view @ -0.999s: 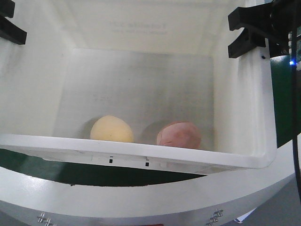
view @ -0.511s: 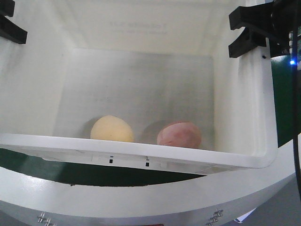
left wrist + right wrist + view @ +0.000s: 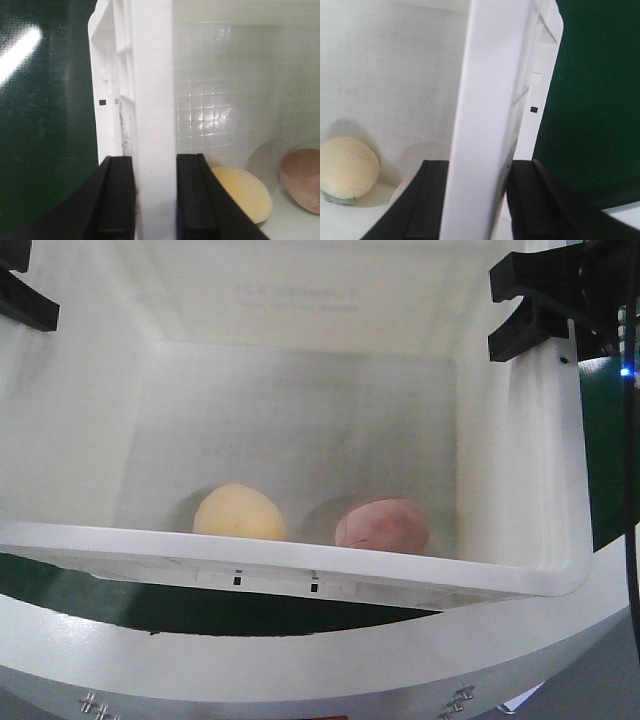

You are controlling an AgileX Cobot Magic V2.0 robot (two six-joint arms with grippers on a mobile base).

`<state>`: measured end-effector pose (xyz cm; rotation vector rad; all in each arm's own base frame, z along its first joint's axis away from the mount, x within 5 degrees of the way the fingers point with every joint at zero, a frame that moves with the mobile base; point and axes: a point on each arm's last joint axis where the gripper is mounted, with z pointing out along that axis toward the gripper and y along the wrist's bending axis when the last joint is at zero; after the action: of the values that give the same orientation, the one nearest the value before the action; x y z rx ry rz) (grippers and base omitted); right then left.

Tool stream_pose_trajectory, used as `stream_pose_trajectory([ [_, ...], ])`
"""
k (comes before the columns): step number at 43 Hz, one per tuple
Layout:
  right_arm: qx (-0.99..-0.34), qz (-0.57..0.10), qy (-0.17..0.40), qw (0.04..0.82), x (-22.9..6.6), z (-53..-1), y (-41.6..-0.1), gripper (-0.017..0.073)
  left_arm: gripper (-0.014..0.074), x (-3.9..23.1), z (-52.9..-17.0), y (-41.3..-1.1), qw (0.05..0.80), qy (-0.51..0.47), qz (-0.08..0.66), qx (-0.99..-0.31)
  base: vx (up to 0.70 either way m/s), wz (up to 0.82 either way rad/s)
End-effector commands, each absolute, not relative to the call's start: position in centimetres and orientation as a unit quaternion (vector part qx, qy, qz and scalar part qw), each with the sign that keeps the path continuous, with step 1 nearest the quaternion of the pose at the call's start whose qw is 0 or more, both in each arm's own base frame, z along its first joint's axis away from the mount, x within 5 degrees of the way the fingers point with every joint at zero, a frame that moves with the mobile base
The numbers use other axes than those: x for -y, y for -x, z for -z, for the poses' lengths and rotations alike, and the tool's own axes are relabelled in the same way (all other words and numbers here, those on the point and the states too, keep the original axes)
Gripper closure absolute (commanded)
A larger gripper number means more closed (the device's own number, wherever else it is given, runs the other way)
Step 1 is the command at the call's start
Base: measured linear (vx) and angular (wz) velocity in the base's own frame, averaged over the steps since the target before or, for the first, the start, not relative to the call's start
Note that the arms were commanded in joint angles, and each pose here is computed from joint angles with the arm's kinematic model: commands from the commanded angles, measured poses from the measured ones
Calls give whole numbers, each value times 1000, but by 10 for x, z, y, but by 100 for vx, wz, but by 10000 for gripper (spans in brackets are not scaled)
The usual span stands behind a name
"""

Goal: Place moving items into box and shelve

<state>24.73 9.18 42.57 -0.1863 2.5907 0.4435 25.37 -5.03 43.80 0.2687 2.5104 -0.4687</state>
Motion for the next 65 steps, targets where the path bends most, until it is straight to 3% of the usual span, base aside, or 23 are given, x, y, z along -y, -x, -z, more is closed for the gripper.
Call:
stream_pose_trajectory([
  [1, -909, -243, 80, 328, -100, -460, -234, 559, 594, 63, -469, -239, 349, -105, 252, -896, 0, 0],
  [65, -909, -243, 79, 329, -100, -460, -234, 559, 594, 62, -469, -239, 350, -104, 248, -897, 0, 0],
])
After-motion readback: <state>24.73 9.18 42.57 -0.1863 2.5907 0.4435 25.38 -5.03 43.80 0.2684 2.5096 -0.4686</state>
